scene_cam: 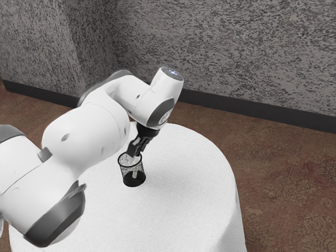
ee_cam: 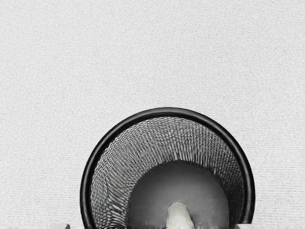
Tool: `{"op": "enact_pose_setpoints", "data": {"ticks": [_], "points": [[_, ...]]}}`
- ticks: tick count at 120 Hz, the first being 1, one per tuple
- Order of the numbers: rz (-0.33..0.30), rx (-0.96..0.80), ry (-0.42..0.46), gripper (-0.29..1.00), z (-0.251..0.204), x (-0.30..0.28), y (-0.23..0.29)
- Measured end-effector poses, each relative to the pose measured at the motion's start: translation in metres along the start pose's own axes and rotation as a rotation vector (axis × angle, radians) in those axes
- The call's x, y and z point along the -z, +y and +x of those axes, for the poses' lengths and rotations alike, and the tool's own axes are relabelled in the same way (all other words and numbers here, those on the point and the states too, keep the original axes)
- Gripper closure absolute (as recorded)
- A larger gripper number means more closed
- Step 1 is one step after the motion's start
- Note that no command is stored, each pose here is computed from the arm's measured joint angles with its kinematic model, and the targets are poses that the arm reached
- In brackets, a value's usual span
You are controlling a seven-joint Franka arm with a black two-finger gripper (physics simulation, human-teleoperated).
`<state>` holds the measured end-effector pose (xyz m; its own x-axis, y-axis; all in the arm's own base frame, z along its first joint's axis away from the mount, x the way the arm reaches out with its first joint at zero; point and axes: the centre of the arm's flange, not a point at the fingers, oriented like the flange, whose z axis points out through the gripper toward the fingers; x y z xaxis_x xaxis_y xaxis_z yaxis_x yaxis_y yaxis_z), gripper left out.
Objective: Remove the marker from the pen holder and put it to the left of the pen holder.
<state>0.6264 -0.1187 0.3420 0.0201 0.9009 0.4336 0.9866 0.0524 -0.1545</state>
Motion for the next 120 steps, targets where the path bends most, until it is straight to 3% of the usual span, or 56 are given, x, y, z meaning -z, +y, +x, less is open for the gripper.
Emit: {"op": "enact_pose_setpoints", "data": {"ticks": [72,120], "points": [[-0.027,0.094,-0.111,0.51,0.008,0.01,0.004],[-0.017,0.118,-0.141,0.59,0.016,0.007,0.003]]}}
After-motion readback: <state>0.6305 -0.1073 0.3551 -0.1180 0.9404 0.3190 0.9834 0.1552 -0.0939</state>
